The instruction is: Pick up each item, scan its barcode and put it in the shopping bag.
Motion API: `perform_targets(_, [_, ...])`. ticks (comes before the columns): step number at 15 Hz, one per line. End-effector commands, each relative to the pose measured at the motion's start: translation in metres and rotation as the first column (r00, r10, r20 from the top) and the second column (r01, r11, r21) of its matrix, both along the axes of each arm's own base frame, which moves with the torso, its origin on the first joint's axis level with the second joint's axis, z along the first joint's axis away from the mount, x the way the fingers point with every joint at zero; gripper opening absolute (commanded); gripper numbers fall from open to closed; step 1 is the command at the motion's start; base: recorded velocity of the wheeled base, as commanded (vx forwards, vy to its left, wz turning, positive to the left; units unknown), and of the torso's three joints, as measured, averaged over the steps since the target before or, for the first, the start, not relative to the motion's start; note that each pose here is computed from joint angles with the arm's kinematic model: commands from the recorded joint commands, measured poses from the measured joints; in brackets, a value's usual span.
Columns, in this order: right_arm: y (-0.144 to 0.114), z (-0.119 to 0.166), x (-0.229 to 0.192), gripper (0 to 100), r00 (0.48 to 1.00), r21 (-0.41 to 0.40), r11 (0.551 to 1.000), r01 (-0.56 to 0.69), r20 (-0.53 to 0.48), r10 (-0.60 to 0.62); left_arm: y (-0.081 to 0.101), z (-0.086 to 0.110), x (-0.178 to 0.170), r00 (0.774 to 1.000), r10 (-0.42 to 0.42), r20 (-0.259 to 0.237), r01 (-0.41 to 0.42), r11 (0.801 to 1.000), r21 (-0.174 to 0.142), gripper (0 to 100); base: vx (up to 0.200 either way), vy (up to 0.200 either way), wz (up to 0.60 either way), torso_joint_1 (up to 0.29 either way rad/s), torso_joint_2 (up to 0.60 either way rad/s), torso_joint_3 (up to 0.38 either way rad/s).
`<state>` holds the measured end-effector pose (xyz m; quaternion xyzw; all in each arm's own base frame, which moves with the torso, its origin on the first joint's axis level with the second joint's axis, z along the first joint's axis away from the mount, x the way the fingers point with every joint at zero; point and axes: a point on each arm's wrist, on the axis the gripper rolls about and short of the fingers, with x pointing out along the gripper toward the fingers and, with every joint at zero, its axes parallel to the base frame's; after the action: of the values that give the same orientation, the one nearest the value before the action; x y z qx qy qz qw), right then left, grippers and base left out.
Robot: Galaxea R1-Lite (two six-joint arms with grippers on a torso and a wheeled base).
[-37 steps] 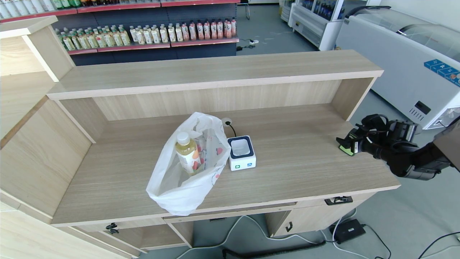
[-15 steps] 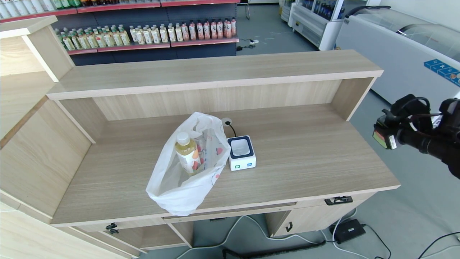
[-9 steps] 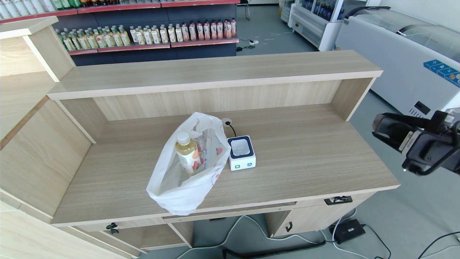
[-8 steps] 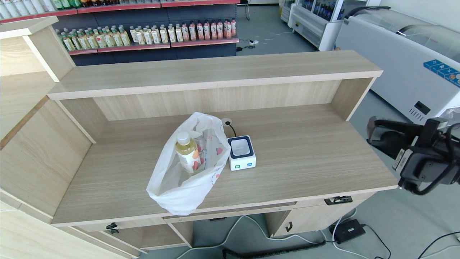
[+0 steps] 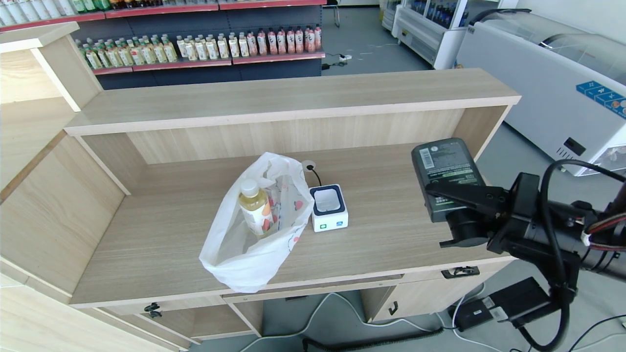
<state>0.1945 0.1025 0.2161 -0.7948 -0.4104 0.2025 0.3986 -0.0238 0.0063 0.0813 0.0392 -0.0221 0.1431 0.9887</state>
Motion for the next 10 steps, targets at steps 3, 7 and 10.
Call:
perform_targets(3, [0.033,0.009,-0.016,0,0.964,0.010,0.981,-0.192,0.190,0.186,0.000,0.000,0.000,1.000,0.000,0.001,0.000,1.000,0.000,100,0.000,0.000,0.00,0.000,0.00,0.000])
perform_targets(7, [0.045,-0.001,-0.020,0,0.898,-0.060,0.922,-0.382,0.214,0.386,0.000,0.000,0.000,1.000,0.000,0.001,0.000,1.000,0.000,100,0.000,0.000,0.00,0.000,0.00,0.000])
perform_targets(10, [0.043,0.000,-0.033,0,0.820,-0.090,0.857,-0.508,0.253,0.513,0.000,0.000,0.000,1.000,0.000,0.001,0.000,1.000,0.000,100,0.000,0.000,0.00,0.000,0.00,0.000])
